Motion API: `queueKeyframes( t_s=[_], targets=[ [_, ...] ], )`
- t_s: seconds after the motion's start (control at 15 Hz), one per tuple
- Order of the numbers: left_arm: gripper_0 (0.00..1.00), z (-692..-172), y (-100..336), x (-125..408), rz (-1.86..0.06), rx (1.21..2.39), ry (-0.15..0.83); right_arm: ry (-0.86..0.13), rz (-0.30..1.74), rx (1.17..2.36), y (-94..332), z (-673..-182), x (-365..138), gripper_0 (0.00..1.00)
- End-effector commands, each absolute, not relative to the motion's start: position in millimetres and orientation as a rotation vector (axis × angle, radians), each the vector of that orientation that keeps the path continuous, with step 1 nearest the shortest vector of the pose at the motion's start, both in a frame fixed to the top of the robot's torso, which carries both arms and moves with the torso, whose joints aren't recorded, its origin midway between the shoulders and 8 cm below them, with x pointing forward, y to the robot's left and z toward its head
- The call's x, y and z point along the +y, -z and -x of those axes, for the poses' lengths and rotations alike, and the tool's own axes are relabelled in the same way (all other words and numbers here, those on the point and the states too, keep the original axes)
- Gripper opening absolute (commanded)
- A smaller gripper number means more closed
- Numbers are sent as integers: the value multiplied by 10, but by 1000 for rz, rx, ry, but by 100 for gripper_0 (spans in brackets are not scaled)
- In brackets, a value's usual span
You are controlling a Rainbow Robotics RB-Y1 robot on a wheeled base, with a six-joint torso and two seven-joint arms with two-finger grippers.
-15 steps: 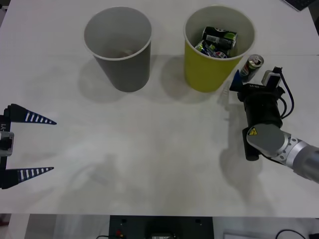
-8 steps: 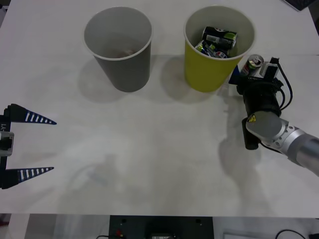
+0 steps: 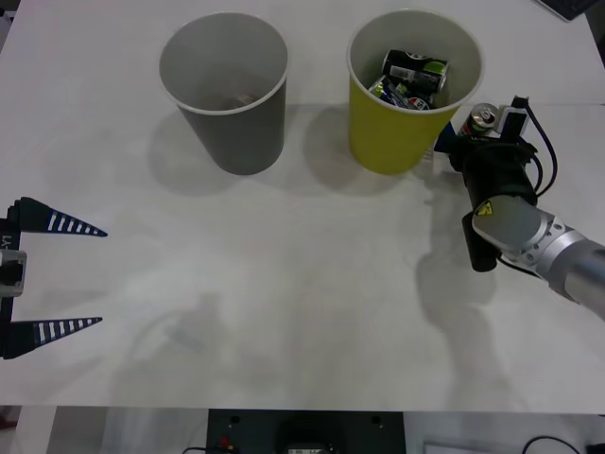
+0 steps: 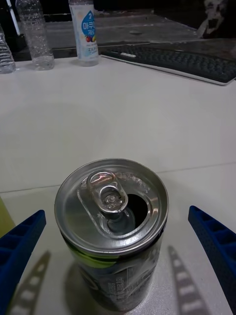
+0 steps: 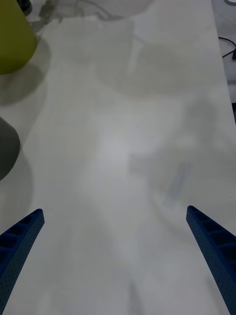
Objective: Put the can into the green bin and the plastic bottle into the gray bin
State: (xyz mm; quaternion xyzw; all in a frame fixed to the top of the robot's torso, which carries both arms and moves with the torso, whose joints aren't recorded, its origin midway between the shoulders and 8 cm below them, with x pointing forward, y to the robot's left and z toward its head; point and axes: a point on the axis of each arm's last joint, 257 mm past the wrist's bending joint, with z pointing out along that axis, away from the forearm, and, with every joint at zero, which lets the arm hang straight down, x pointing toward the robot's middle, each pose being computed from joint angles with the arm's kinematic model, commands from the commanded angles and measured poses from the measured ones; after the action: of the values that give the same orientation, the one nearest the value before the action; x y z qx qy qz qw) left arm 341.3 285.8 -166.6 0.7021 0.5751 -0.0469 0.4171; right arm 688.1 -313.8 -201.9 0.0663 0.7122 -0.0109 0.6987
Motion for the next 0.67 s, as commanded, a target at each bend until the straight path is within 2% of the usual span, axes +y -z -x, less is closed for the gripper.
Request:
queueKeyframes(
  t_s=[0.07,0.13,0.2,0.67],
  targets=[
    [100,-3413,1666,2858,-1762,1444,118,28,-142,1589,2020,-6882,-3135,44],
    [100,-3413,1666,2858,-1762,1444,118,31,-141,1588,2017,-6882,-3138,7],
    [100,-3413,1666,2858,-1762,1444,118,34,-138,1589,2023,-6880,-3142,0],
    [100,-3413,1666,2858,-1762,1444,118,52,-128,1588,1995,-6880,-3220,0]
  ],
)
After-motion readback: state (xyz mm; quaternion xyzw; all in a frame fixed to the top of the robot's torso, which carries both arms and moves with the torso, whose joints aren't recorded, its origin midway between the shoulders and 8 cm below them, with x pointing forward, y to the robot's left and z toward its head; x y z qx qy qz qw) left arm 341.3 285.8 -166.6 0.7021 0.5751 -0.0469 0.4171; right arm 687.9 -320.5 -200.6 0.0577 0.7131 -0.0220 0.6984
